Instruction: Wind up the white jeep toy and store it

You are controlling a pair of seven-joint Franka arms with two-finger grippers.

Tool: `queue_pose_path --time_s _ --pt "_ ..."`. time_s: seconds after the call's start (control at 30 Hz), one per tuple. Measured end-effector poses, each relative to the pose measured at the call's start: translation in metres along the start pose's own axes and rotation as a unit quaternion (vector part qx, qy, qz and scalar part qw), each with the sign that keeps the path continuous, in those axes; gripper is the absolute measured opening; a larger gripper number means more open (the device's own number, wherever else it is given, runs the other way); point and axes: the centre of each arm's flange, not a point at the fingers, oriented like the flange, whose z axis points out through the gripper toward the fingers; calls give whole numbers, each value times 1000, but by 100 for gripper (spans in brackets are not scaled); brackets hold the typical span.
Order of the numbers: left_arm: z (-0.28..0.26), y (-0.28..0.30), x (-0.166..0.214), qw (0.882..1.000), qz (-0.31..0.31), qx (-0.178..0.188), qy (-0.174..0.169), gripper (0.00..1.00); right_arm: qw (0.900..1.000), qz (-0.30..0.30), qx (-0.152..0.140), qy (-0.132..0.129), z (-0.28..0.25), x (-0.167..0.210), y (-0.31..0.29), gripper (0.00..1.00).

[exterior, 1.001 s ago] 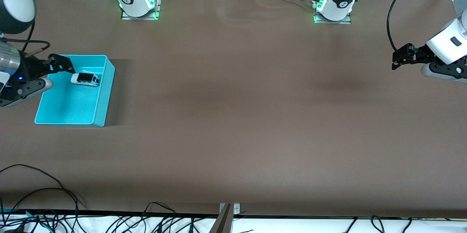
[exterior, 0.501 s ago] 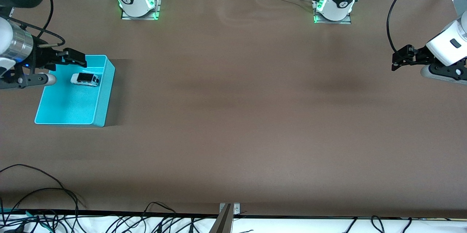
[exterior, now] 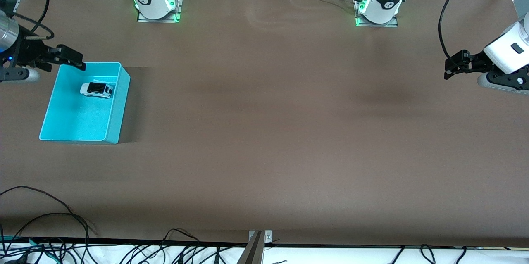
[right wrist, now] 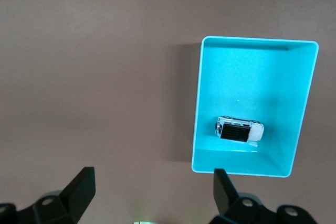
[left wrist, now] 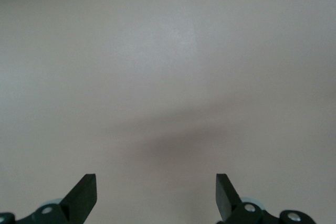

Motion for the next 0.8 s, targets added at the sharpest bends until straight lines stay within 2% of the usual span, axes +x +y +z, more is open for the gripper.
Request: queue_pose_path --time_s 0.1,0.27,0.8 --pt "0 0 0 1000 0 0 0 100 1000 1 -2 13 -2 -6 -5 100" --pt "0 0 0 1000 0 0 0 100 999 38 -3 35 -2 -5 -8 100" --pt "-7 -9 -3 1000 -9 -1 -2 100 998 54 -2 40 2 1 -5 100"
